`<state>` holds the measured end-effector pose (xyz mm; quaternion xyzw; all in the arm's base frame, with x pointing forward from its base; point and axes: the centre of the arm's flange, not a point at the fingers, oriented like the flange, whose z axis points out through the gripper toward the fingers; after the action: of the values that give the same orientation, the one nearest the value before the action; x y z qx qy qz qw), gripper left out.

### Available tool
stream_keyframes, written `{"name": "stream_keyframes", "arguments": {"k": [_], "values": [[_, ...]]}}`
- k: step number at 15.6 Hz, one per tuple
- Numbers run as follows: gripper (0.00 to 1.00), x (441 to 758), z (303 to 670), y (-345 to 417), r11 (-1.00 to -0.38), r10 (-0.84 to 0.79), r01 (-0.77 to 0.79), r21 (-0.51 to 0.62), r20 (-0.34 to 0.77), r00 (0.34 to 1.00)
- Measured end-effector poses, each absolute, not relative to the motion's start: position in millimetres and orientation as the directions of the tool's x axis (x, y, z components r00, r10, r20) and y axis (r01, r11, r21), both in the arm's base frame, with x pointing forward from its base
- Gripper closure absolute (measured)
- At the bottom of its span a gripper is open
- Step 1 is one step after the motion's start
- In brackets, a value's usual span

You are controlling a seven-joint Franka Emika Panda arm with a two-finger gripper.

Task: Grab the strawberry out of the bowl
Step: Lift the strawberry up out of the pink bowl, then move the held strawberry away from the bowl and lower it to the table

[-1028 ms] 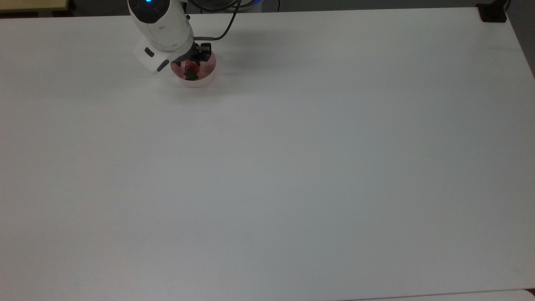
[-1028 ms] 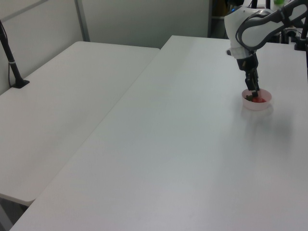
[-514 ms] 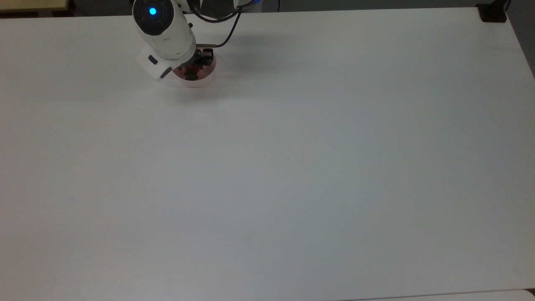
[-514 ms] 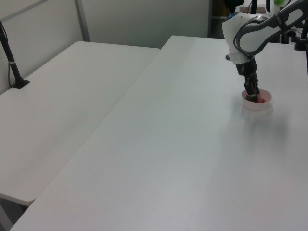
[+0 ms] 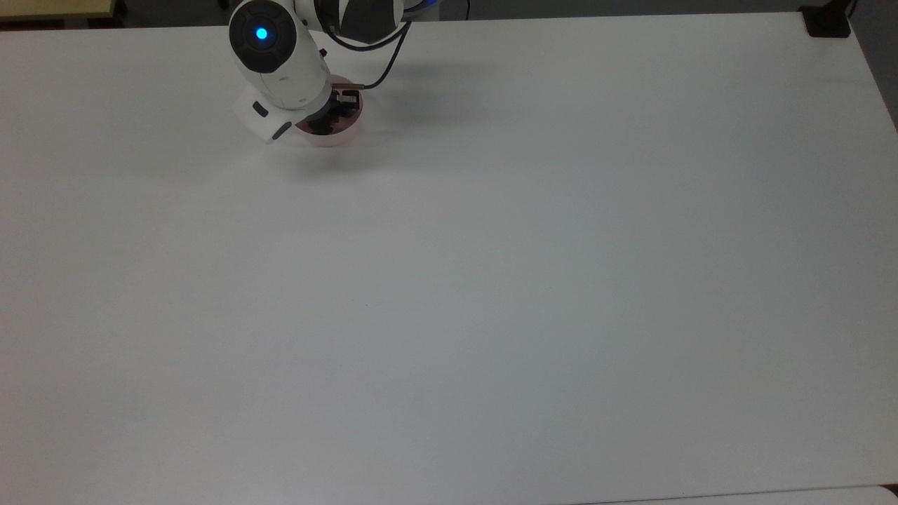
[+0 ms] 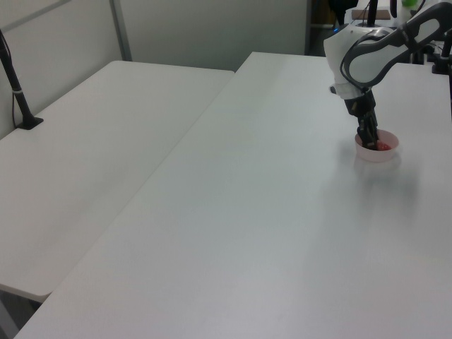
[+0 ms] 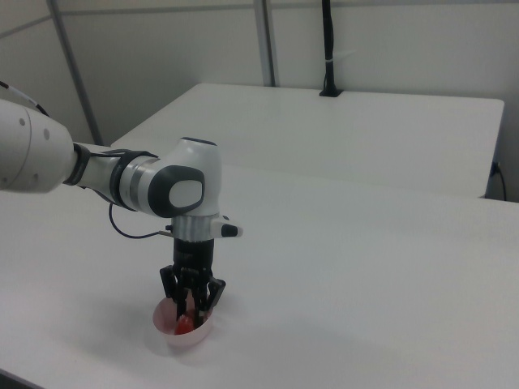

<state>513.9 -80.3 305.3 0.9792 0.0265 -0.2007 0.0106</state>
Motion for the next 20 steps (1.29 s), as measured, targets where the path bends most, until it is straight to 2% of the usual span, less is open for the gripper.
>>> {"name": "stream_keyframes", "arguments": {"k": [5, 12, 16, 20], "values": [[0.60, 513, 328, -80, -0.999, 0.044, 0.051, 0.008, -0.399, 0.916], [0.60, 533, 406, -90, -0.999, 0.033, 0.041, 0.018, -0.312, 0.949], [0.60, 534, 423, -129, -0.999, 0.029, 0.033, 0.008, -0.277, 0.960], [0.60, 536, 417, -167, -1.000, 0.018, 0.022, 0.013, -0.224, 0.974]]}}
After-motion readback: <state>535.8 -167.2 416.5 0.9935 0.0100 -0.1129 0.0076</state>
